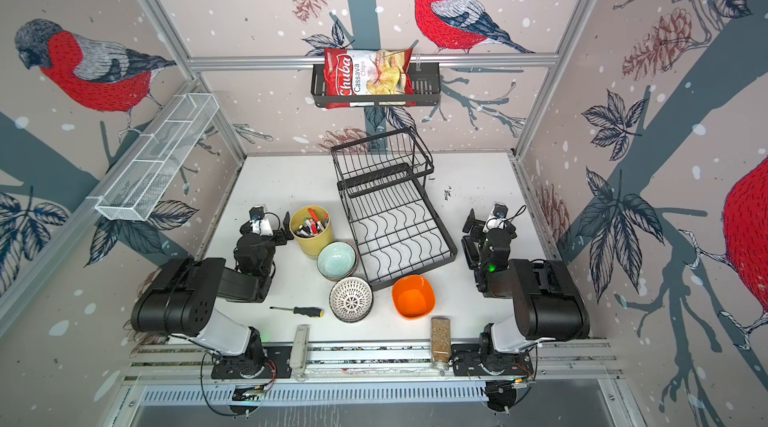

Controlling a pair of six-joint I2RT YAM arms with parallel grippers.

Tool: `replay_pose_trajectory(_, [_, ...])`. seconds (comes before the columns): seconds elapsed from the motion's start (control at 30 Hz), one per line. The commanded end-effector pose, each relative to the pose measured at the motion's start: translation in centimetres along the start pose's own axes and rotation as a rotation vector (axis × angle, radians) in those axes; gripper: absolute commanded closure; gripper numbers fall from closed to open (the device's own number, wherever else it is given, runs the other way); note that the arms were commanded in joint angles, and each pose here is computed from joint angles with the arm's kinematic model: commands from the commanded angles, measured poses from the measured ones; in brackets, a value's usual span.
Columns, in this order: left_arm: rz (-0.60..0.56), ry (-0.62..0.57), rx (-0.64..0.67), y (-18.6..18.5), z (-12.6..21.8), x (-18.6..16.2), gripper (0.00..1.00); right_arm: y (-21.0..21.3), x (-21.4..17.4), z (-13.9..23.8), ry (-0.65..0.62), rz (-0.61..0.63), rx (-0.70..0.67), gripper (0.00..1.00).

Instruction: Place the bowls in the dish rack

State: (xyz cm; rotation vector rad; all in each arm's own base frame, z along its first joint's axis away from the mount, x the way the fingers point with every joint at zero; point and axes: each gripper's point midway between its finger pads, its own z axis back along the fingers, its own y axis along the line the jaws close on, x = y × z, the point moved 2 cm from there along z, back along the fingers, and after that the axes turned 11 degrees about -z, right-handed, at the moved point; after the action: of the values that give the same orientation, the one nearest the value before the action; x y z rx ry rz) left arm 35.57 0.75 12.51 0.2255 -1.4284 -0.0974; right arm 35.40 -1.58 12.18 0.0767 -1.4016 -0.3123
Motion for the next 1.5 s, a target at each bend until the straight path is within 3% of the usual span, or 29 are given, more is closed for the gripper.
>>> replay_pose_trajectory(0.0, [-0.008, -0.028, -0.013, -0.2, -0.1, 0.7, 0.02, 0.1, 0.5, 0.0, -0.020, -0.003, 0.006, 0.00])
replay_pose_trajectory(0.27, [-0.002, -0.070, -0.004, 0.1, 1.0, 1.4, 0.02, -0.5, 1.2, 0.2, -0.037, -0.027, -0.044, 0.01])
replay_pose_trajectory(0.4, [0.023, -0.063, 0.067, 1.4, 1.3, 2.3, 0.02, -0.6, 2.2, 0.3, -0.035, -0.036, -0.073, 0.01])
replay_pose_trajectory(0.53, [0.052, -0.054, 0.119, 2.5, 1.8, 3.3, 0.02, -0.5, 2.9, -0.2, 0.062, -0.092, -0.117, 0.00])
replay_pose_trajectory(0.73, [0.135, 0.061, 0.148, 3.5, 1.7, 4.7, 0.02, 1.0, 2.2, -0.2, 0.256, -0.193, -0.133, 0.00])
replay_pose_trajectory(0.87, [0.220, 0.104, 0.136, 3.5, 2.5, 5.9, 0.02, 2.1, 0.7, 0.7, 0.387, -0.178, -0.184, 0.01])
replay_pose_trajectory(1.0, [0.296, 0.152, 0.138, 3.3, 3.5, 7.0, 0.02, 4.8, 0.2, 2.6, 0.465, -0.135, -0.148, 0.00])
replay_pose_trajectory(1.27, [0.343, 0.317, -0.015, -0.9, 5.3, 8.9, 0.02, 9.0, -0.2, 7.3, 0.564, -0.080, -0.045, 0.00])
replay_pose_trajectory(1.47, [0.328, 0.350, -0.118, -3.8, 7.5, 10.3, 0.02, 10.5, 0.3, 10.2, 0.591, -0.086, 0.045, 0.01])
